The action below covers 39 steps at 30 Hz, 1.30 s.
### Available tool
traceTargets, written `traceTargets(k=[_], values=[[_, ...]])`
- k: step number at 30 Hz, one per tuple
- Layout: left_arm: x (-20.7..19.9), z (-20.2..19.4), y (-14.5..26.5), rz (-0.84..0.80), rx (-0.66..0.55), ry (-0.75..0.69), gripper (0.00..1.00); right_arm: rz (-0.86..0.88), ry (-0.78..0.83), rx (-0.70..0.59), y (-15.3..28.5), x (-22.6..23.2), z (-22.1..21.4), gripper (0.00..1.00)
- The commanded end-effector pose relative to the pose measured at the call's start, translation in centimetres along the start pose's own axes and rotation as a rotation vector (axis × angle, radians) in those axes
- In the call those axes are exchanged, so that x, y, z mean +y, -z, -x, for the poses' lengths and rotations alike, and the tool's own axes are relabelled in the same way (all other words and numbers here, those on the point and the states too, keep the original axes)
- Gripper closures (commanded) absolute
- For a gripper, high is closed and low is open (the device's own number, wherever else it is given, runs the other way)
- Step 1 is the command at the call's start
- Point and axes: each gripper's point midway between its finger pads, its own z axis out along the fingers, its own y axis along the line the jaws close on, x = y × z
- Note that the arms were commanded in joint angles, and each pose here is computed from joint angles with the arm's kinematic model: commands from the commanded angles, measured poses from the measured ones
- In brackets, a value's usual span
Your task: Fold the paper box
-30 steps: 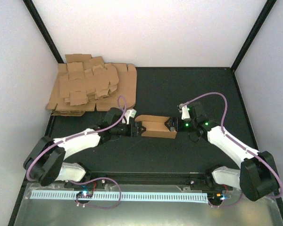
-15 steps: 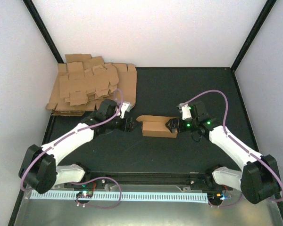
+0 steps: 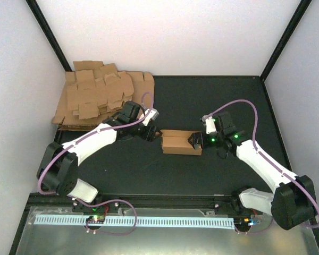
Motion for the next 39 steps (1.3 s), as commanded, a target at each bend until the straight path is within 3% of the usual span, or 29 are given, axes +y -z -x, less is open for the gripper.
traceTargets(k=[1,7,15,22,27,34,39], values=[[-1.6,0.9,0.6,-0.087,-0.017,-0.064,0.38,-0.019,-0.002,-0.01,-0.1,-0.4,0.5,0.01],[-2.1,0.7,0.1,-0.131,-0.009,-0.067,0.46,0.004,-0.029,-0.014,-1.0,-0.3,0.3,0.0],[-1.5,0.3,-0.3,-0.099,0.036,-0.025,0.73,-0.003,-0.035,-0.025,-1.1,-0.6,0.2,0.0],[-2.5,0.1,0.2,-0.093,0.052,0.062,0.91,0.033,-0.055,-0.031,-1.3,-0.1,0.1,0.01],[-3.6,0.3,-0.3,-0.094,0.042,0.146,0.98,0.086,-0.082,-0.035,-1.5,0.7,-0.3,0.01],[-3.8,0.9,-0.2,-0.122,-0.035,0.316,0.98,0.114,-0.113,-0.082,-0.9,1.1,-0.6,0.01],[-3.7,1.7,0.3,-0.099,-0.065,0.304,0.98,0.122,-0.094,-0.122,-0.5,1.4,-1.2,0.0]])
